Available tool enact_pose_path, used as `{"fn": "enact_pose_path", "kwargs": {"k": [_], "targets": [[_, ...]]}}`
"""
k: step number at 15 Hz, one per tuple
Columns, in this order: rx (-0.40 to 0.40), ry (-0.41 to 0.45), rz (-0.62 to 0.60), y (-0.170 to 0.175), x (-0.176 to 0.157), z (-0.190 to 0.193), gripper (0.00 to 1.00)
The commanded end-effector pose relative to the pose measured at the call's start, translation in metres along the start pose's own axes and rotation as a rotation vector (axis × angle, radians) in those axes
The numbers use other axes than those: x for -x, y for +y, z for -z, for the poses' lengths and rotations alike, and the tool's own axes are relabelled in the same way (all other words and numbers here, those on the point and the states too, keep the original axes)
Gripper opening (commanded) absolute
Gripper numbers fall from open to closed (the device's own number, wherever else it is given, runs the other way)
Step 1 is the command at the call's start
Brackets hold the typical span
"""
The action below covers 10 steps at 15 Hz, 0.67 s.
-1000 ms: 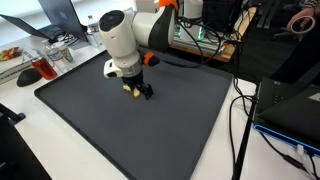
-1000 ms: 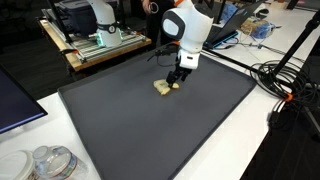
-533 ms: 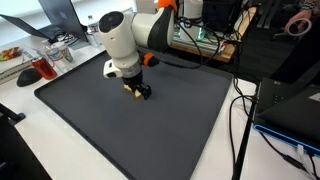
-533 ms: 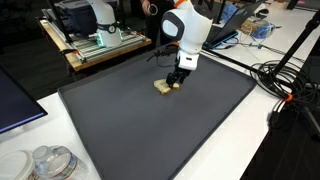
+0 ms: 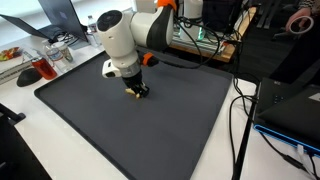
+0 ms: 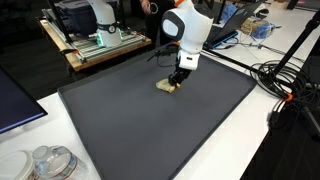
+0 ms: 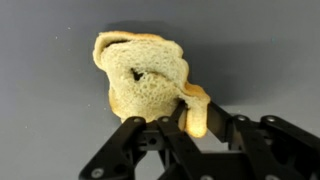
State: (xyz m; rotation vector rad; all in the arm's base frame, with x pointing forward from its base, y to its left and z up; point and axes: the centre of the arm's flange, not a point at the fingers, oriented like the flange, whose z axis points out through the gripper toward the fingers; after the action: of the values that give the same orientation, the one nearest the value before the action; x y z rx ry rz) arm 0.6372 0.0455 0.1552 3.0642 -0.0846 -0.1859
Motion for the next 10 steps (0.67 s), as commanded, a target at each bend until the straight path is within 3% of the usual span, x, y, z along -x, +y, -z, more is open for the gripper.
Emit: {"fn": "enact_pose_path", "kwargs": {"k": [1, 10], "targets": [[0.001, -0.002, 0.017, 0.0, -0.001, -0.005, 0.02], [0.044, 0.0, 0.074, -0.008, 0.005, 0.018, 0.04]]}}
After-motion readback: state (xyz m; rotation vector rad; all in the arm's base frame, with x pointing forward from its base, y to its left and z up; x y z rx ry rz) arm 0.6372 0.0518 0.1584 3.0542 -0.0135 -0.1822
